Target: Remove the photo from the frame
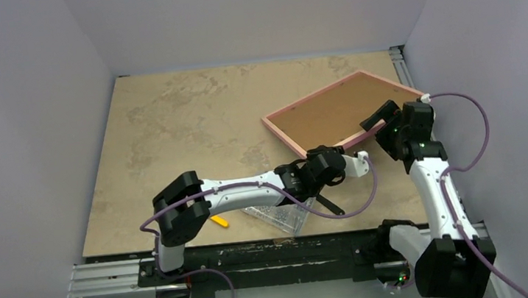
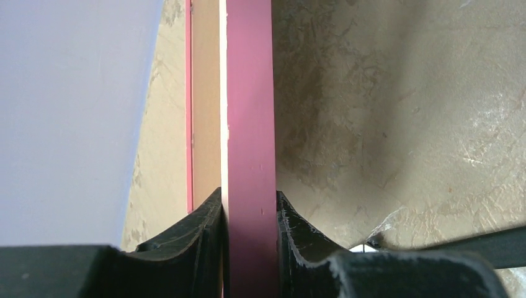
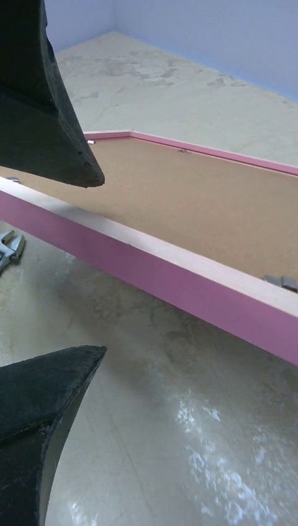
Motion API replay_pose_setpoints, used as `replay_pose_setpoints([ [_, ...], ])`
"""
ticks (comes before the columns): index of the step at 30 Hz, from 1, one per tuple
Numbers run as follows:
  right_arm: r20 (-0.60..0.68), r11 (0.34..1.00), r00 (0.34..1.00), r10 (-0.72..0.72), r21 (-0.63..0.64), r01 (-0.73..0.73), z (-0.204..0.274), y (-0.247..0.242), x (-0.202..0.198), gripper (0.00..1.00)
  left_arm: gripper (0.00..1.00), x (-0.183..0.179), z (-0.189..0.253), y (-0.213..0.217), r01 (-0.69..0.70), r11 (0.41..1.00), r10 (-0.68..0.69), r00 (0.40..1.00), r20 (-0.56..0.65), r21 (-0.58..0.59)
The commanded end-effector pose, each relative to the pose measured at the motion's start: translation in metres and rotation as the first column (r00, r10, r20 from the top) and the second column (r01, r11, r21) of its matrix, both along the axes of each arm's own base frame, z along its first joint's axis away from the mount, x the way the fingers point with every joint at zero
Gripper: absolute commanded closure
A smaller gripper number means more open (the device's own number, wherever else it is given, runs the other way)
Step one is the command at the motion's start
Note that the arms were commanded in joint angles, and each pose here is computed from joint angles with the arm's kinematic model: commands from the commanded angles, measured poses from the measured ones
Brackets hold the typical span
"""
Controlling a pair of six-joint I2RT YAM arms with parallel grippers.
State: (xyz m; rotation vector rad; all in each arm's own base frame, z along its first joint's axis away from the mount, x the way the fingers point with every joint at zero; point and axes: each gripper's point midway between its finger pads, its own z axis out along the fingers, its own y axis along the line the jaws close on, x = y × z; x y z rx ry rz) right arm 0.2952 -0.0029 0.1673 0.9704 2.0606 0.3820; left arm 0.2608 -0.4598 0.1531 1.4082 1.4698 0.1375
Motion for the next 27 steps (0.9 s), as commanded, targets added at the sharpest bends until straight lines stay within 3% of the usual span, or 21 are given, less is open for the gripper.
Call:
replay_pose_setpoints([
  [1,0.094,0.991,0.995,0.042,0.119,-0.053,0.005,0.01,0.032,0.04,1.0,-0.013,0.023,-0.008,0.049,0.995,-0.06,0.992,-0.113,-0.091],
  [4,0.124,0.988,0.992,0.035,0.145,-0.053,0.005,0.011,0.047,0.07,1.0,-0.014,0.027,-0.008,0.058,0.994,-0.068,0.992,-0.11,-0.094],
  [8,0.008,0.982,1.0,-0.013,0.189,0.011,-0.011,0.007,0.054,0.22,1.0,-0.017,0.026,-0.009,0.073,0.992,-0.085,0.988,-0.127,-0.099],
  [12,-0.022,0.972,0.998,-0.059,0.226,0.062,-0.017,0.007,0.054,0.52,1.0,-0.015,0.022,-0.009,0.063,0.994,-0.074,0.989,-0.131,-0.09],
  [15,-0.043,0.972,0.997,-0.068,0.224,0.076,-0.017,0.006,0.052,0.65,1.0,-0.015,0.02,-0.008,0.056,0.995,-0.068,0.987,-0.142,-0.086],
  [17,-0.058,0.971,0.996,-0.074,0.223,0.085,-0.016,0.006,0.05,0.74,0.91,-0.016,0.02,-0.008,0.053,0.995,-0.066,0.986,-0.15,-0.088],
  [19,-0.067,0.968,0.994,-0.087,0.228,0.101,-0.013,0.006,0.047,0.81,0.74,-0.017,0.019,-0.006,0.05,0.996,-0.062,0.985,-0.159,-0.08],
  [22,-0.076,0.965,0.992,-0.104,0.233,0.119,-0.006,0.006,0.046,0.93,0.58,-0.016,0.018,-0.005,0.042,0.996,-0.054,0.986,-0.156,-0.075],
  [27,-0.085,0.967,0.989,-0.117,0.215,0.133,0.006,0.007,0.045,1.0,0.38,-0.012,0.014,-0.008,0.041,0.998,-0.047,0.988,-0.145,-0.047],
])
